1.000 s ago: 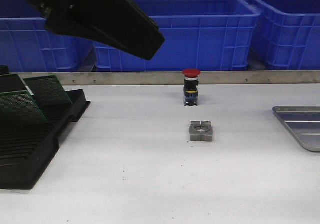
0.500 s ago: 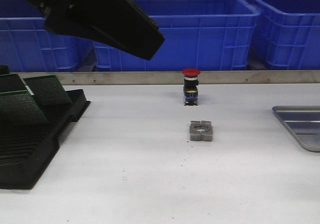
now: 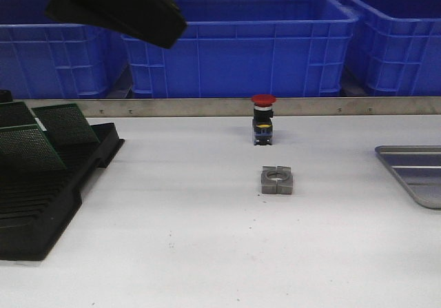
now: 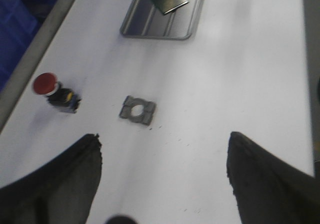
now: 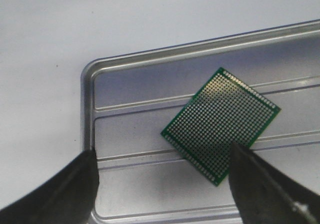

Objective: Place circuit board on tray

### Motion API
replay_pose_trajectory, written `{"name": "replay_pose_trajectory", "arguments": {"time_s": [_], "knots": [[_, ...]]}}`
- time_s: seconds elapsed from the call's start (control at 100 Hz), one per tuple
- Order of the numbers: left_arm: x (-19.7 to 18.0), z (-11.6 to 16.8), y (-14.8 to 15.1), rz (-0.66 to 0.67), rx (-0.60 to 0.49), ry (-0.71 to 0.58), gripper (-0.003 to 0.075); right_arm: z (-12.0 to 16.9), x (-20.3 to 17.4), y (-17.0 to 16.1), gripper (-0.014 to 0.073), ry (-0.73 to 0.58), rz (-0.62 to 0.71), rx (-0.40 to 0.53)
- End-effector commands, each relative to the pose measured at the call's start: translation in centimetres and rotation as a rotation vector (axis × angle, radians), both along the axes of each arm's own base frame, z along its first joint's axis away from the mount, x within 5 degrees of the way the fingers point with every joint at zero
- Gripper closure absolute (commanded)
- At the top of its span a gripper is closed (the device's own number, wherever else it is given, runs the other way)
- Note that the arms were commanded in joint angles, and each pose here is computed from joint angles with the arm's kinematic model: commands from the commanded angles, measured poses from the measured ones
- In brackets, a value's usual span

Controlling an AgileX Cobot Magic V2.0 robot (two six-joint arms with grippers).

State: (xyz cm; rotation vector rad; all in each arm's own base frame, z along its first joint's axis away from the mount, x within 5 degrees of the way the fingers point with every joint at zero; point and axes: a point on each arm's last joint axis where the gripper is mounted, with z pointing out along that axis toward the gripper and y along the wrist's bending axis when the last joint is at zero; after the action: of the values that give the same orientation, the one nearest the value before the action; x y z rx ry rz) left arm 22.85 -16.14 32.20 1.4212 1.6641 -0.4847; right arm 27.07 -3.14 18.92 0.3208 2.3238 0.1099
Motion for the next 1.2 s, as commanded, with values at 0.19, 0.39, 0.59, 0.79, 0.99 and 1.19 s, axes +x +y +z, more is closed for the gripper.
{"name": "replay_pose_trajectory", "arguments": {"time_s": [0.19, 0.39, 0.59, 0.79, 0.99, 1.19], "knots": [[1.8, 1.2, 5.3, 0.136, 0.188, -0.144, 0.0235, 1.8, 0.3, 0.1, 0.0033, -0.061, 0.031, 0.005], [3.8, -0.6, 8.1, 0.208, 0.322, -0.14, 0.0235, 1.8, 0.3, 0.1, 0.0033, -0.061, 0.031, 0.004], [6.3, -4.0, 9.2, 0.235, 0.373, -0.033, 0.0235, 1.8, 0.3, 0.1, 0.0033, -0.061, 0.031, 0.004], [8.6, -7.5, 9.2, 0.26, 0.403, 0.028, 0.0235, 1.8, 0.3, 0.1, 0.0033, -0.061, 0.032, 0.005], [9.8, -9.3, 9.3, 0.289, 0.418, 0.037, 0.0374, 1.8, 0.2, 0.2, 0.0033, -0.06, 0.033, 0.006], [9.7, -9.3, 9.3, 0.286, 0.418, 0.042, 0.0696, 1.7, 0.2, 0.2, 0.0033, -0.058, 0.04, 0.013]]}}
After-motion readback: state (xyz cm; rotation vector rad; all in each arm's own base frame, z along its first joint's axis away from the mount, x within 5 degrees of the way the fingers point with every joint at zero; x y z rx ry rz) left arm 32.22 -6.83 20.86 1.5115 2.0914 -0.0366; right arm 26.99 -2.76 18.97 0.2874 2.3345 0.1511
